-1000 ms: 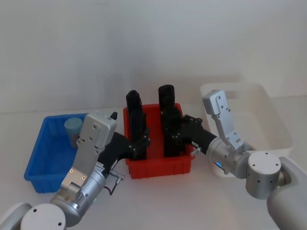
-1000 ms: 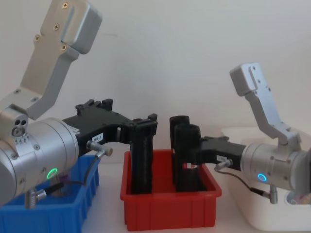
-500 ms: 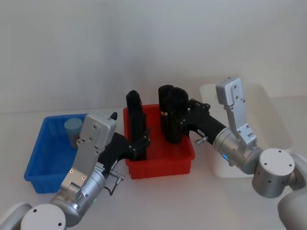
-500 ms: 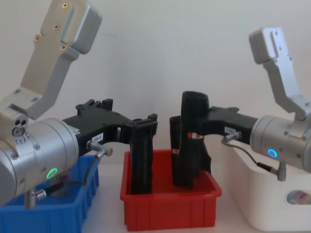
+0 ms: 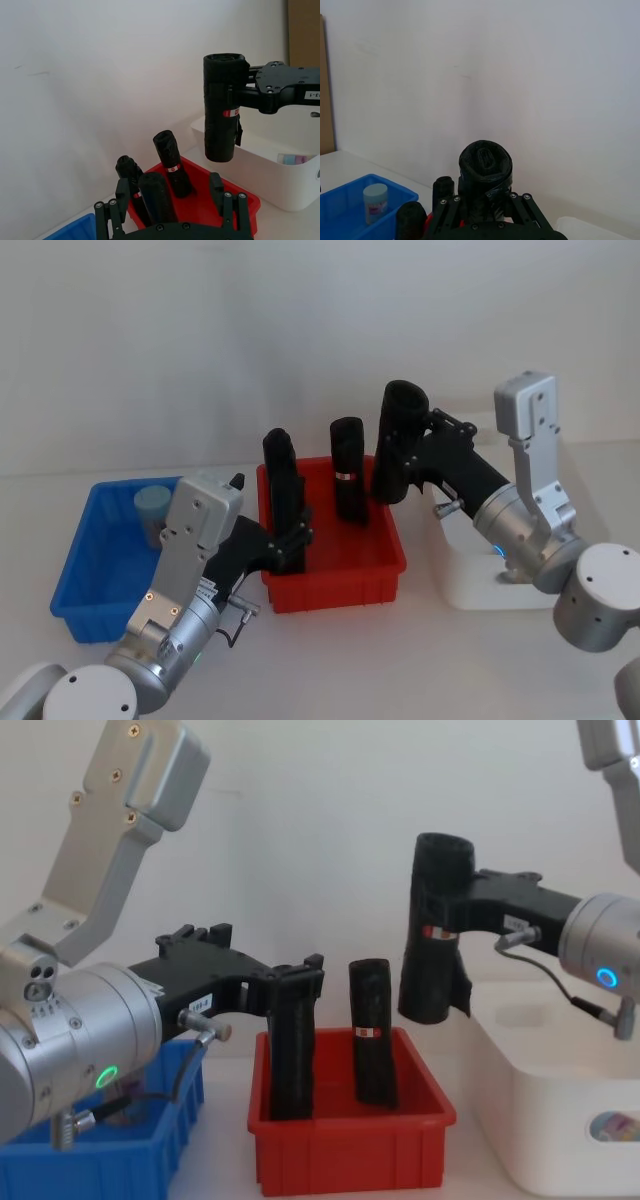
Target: Pick the cotton swabs from the blue box and place them into the white box.
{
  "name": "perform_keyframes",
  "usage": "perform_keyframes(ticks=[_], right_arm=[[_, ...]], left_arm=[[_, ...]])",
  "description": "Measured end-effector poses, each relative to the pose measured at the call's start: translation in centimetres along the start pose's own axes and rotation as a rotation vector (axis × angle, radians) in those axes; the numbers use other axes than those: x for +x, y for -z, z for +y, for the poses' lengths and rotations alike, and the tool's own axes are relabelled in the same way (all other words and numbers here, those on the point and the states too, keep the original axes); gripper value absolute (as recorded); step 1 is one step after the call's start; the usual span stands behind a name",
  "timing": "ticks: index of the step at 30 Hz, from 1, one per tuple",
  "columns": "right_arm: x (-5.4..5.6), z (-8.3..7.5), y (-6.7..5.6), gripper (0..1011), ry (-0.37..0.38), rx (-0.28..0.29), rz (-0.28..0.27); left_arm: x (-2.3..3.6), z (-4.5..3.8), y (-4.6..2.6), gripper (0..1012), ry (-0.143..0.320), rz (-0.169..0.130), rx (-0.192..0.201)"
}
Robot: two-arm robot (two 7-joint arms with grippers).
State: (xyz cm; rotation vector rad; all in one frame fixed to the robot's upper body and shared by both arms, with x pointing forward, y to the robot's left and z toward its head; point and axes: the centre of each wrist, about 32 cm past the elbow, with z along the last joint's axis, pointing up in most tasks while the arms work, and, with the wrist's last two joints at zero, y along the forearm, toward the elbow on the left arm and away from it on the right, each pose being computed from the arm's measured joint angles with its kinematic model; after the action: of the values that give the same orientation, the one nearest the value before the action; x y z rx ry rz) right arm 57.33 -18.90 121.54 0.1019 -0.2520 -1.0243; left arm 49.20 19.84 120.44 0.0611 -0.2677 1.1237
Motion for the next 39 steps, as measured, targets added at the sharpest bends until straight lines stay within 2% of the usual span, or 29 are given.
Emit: perform_keyframes(ticks=[6, 15, 26, 31, 32, 33, 38, 39], right_arm=[[0.3, -0.8, -1.0, 352, 0.05, -0.002, -0.016], [1.5, -2.3, -2.2, 352, 0.157, -0.049, -0.034], [2.7, -3.4, -2.5, 352, 0.229, -0.12, -0.028], [3.2, -3.7, -2.3, 498, 0.241, -0.14, -0.014], [3.3, -3.7, -2.3, 498, 0.243, -0.143, -0.012], [3.4, -3.8, -2.2, 557, 0.245, -0.148, -0.008], [3.7, -3.9, -2.0, 695, 0.247, -0.16, 0.003], [3.7, -3.9, -1.9, 752, 0.248, -0.163, 0.006]], left_arm=[[0.0, 0.0, 0.0, 1004, 0.0, 0.0, 0.0], [0.0, 0.0, 0.0, 1004, 0.0, 0.0, 0.0], [0.0, 0.0, 0.0, 1004, 0.0, 0.0, 0.0], [0.0, 0.0, 0.0, 1004, 0.0, 0.0, 0.0], [0.0, 0.0, 0.0, 1004, 0.0, 0.0, 0.0], [0.0, 0.0, 0.0, 1004, 0.0, 0.0, 0.0], [0.0, 0.0, 0.0, 1004, 0.0, 0.0, 0.0], [0.0, 0.0, 0.0, 1004, 0.0, 0.0, 0.0]])
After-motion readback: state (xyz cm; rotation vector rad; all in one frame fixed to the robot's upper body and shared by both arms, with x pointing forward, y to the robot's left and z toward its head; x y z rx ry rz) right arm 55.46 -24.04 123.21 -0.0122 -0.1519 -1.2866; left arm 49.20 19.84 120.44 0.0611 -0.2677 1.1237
